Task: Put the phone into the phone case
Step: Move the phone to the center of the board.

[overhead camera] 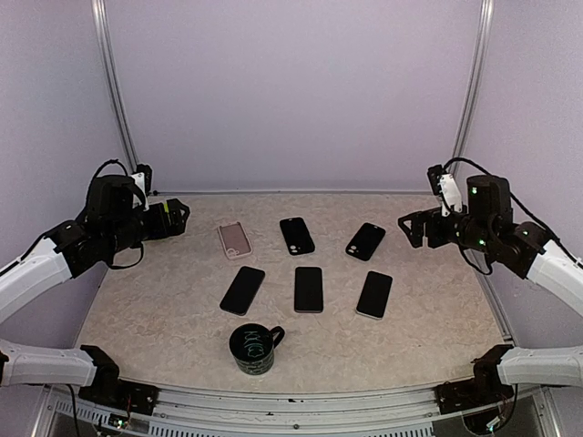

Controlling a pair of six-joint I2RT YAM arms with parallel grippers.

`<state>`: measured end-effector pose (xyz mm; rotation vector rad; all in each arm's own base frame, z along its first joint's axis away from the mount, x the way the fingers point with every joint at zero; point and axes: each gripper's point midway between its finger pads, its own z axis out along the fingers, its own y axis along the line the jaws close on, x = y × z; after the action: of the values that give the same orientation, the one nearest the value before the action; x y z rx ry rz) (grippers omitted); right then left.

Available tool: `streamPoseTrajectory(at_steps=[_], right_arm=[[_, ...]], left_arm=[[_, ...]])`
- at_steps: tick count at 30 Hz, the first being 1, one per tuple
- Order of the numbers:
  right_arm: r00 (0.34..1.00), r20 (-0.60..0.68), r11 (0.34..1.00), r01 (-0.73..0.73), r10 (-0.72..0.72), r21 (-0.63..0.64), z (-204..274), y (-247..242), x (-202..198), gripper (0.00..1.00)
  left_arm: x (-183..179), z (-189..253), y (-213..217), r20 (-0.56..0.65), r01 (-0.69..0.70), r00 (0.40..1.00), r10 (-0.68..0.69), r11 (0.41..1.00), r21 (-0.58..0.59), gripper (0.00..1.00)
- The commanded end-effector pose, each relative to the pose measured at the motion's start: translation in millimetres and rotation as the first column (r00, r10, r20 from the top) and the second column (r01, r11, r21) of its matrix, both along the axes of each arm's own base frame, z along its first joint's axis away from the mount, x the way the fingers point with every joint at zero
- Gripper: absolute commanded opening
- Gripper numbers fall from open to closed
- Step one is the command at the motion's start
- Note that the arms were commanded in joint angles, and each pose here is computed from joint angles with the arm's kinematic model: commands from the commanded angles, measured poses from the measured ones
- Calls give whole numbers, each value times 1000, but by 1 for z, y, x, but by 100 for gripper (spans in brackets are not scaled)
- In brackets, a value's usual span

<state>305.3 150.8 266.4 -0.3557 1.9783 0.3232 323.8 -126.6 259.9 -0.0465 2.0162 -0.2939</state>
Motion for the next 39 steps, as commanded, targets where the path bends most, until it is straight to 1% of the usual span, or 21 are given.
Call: streamPoseTrajectory(at_steps=[1,3,5,10,15,16,17,19,21,24,27,30,33,39], right_arm=[[998,47,998,32,-30,-58,6,-11,-4,100],[997,61,996,57,-53,-66,6,-17,-5,100],[997,60,997,50,-46,-65,5,-16,-6,100],[999,17,996,53,-52,-70,-10,-14,-4,100],[986,-28,984,163,-165,-71,-28,-27,5,100],[977,-44,977,204,-207,-61,-32,-31,8,100],[959,-56,961,275,-277,-38,-33,-39,12,100],[933,-95,938,346,-347,-25,-37,-46,15,100],[923,-128,931,363,-364,-28,-37,-45,17,100],[931,-149,943,333,-333,-23,-34,-38,18,100],[954,-109,959,282,-279,8,-33,-31,17,100],[969,-70,969,240,-236,65,-31,-25,13,100],[982,-60,978,186,-181,94,-33,-17,8,100],[988,-102,990,126,-118,70,-40,-4,9,100]], left_arm=[[0,13,1,16,-9,1000,10,999,-39,99],[1,11,2,9,-21,1000,22,998,-52,99],[1,8,2,4,-28,1000,28,997,-65,99],[1,-5,6,-14,-65,998,64,995,-75,99],[-2,-24,11,-40,-105,994,102,989,-103,99],[-2,-27,11,-49,-108,994,103,988,-111,99],[-3,-32,11,-62,-117,992,110,986,-119,99],[-5,-38,13,-83,-134,989,124,983,-128,99],[-6,-46,16,-106,-164,983,150,977,-135,99],[-7,-55,18,-131,-186,977,168,973,-136,99],[-8,-57,16,-128,-180,978,163,974,-139,99],[-9,-60,15,-130,-172,979,154,976,-136,99],[-11,-69,12,-152,-166,978,146,978,-129,99],[-13,-88,-1,-199,-144,972,123,984,-100,99]])
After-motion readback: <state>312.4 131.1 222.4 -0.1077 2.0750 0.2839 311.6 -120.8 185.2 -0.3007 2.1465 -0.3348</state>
